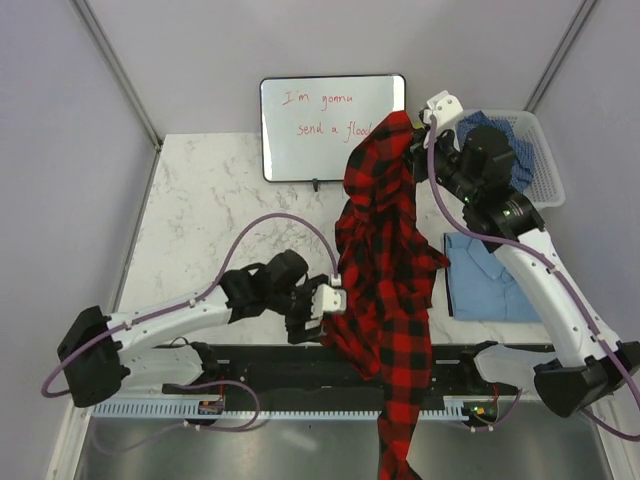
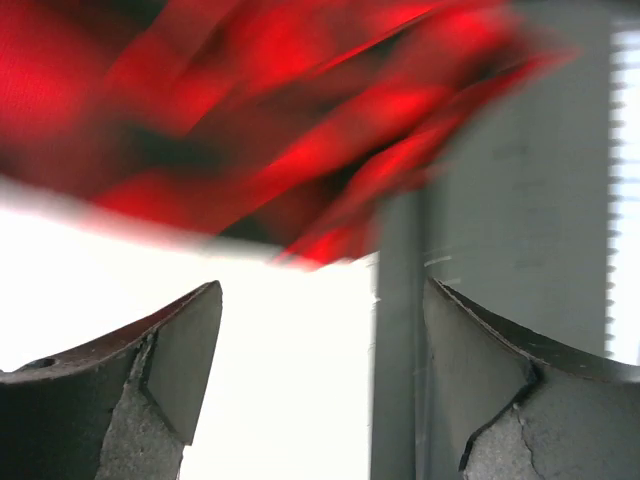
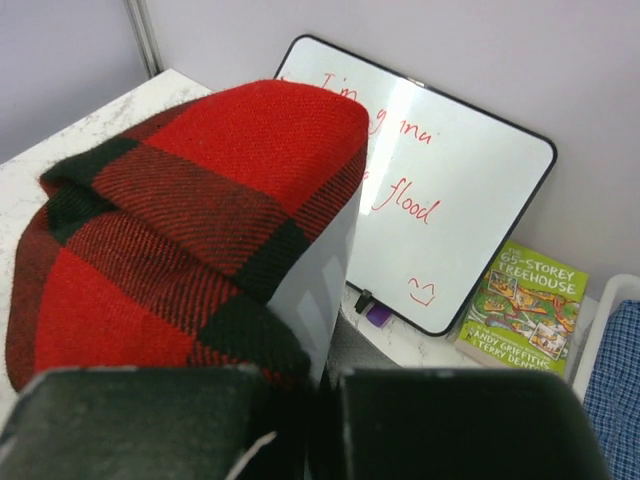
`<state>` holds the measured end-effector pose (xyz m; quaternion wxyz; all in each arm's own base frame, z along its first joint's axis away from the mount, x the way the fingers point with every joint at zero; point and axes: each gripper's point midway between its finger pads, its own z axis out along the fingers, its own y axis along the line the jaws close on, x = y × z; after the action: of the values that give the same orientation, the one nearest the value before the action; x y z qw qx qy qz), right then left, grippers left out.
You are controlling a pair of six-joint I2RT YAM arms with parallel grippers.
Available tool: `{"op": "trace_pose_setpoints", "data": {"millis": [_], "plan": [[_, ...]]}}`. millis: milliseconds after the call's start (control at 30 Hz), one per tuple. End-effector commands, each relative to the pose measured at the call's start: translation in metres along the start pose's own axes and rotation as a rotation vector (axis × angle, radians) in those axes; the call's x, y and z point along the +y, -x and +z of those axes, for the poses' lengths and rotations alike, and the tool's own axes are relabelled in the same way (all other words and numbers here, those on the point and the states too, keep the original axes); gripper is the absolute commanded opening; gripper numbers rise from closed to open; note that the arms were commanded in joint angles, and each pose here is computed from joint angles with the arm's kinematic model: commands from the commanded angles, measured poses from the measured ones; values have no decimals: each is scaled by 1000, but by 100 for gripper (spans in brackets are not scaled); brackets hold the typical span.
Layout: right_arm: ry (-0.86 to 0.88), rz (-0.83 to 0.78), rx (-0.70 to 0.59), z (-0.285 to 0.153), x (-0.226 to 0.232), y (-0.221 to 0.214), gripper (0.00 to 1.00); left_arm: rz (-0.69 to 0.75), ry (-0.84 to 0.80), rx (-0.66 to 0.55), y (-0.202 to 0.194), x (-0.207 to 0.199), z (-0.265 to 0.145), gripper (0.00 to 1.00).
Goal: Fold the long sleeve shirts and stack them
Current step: Flatten the shirt out
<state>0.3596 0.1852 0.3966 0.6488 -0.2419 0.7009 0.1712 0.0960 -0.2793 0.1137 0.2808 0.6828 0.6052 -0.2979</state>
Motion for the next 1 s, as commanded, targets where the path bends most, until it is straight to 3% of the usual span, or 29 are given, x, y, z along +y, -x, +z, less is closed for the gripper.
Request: {"op": "trace_pose_setpoints", "data": {"millis": [0,100,233,400,567,733,967], "plan": [[-4,7,-65,-33,4,22,0,-228,190,-17,-20,75,-12,87],[-7,9,-39,-49,7,13,0,-376,229,-70,-30,106,-18,87],[-38,15,-41,-72,7,9,0,-468,184,-83,-31,121,-1,79],[-51,30,-57,-91,9,13,0,-568,130,-105,-22,137,20,78],[-42,27,-88,-95,10,28,0,-534,149,-213,0,157,25,61],[-37,24,-128,-93,9,51,0,-521,124,-240,5,156,27,72],[-29,23,-142,-90,9,61,0,-523,183,-334,31,173,7,66]]}}
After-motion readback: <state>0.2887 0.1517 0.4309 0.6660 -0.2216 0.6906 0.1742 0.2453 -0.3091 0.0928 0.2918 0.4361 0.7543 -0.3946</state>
